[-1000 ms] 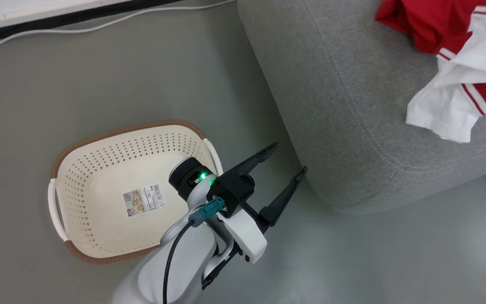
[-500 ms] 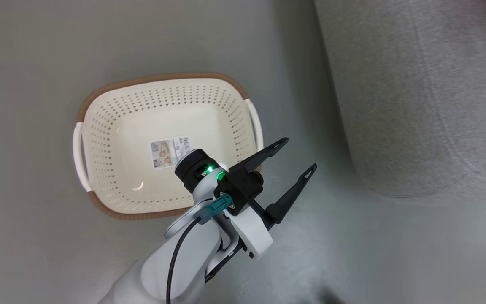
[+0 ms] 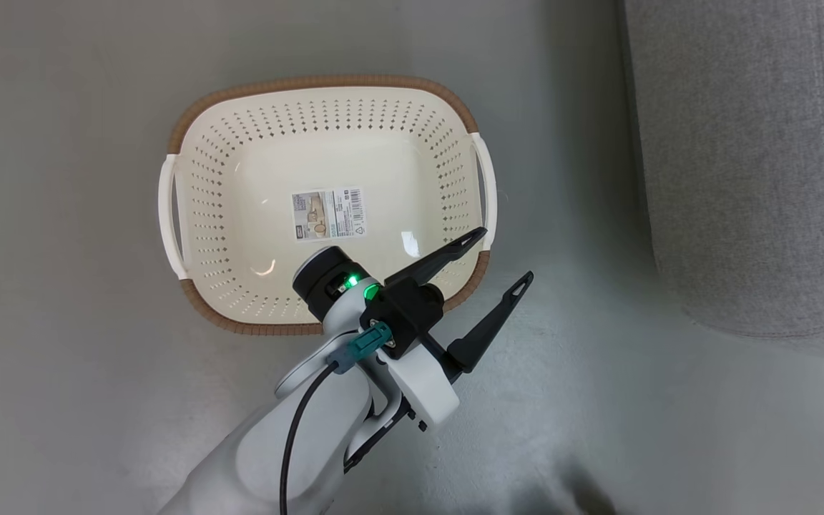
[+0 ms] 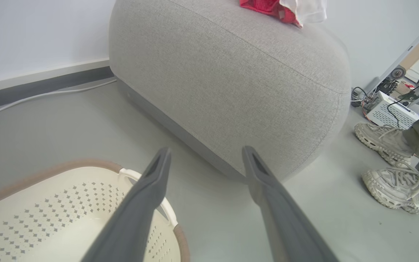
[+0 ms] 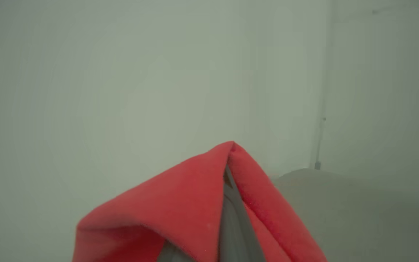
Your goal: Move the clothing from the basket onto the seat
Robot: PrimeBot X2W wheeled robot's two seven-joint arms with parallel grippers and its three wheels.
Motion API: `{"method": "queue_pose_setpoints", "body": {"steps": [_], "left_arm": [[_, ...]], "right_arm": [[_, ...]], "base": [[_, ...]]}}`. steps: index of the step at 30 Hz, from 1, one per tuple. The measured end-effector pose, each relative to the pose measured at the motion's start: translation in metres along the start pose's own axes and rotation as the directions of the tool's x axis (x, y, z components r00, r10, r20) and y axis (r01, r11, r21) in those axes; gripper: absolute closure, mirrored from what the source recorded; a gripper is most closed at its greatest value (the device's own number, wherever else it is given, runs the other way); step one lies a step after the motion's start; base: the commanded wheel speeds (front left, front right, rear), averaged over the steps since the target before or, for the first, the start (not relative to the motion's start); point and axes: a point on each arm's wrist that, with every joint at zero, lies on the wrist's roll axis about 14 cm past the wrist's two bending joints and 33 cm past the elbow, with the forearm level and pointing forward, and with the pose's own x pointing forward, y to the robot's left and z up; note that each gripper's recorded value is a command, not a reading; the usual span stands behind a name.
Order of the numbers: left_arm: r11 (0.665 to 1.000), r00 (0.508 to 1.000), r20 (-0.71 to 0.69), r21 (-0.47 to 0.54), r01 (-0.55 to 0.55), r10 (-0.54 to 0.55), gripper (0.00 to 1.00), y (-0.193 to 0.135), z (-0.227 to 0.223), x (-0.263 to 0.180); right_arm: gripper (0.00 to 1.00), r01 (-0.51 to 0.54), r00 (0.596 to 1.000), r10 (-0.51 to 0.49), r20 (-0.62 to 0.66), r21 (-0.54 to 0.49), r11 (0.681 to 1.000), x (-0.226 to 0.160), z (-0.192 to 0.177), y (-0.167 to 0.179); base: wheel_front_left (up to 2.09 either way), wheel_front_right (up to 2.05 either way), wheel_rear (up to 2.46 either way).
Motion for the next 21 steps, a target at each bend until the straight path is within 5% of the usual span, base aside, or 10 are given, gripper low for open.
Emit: {"method": "queue_pose_setpoints", "body": {"steps": [6, 11, 20, 21], "left_arm": [[1.0, 1.0, -0.024, -0.016, -0.018, 0.017, 0.0, 0.007, -0.011, -0.002], [0.999, 0.998, -0.047, -0.024, -0.033, 0.032, 0.0, 0.013, -0.02, -0.004], [0.999, 0.997, -0.057, -0.027, -0.048, 0.046, 0.0, 0.017, -0.023, -0.006], [0.998, 0.997, -0.055, -0.028, -0.05, 0.048, 0.0, 0.017, -0.022, -0.006]], "right_arm": [[1.0, -0.009, 0.984, 0.015, -0.18, 0.033, 0.999, -0.018, -0.066, 0.009], [1.0, -0.024, 0.927, 0.058, -0.371, 0.096, 0.995, -0.052, -0.129, 0.027], [1.0, -0.044, 0.881, 0.128, -0.456, 0.19, 0.981, -0.082, -0.161, 0.058], [0.84, -0.048, 0.876, 0.136, -0.463, 0.197, 0.979, -0.086, -0.163, 0.061]], "base": [[0.0, 0.0, 0.0], [0.0, 0.0, 0.0], [0.0, 0.0, 0.0], [0.0, 0.0, 0.0]]}}
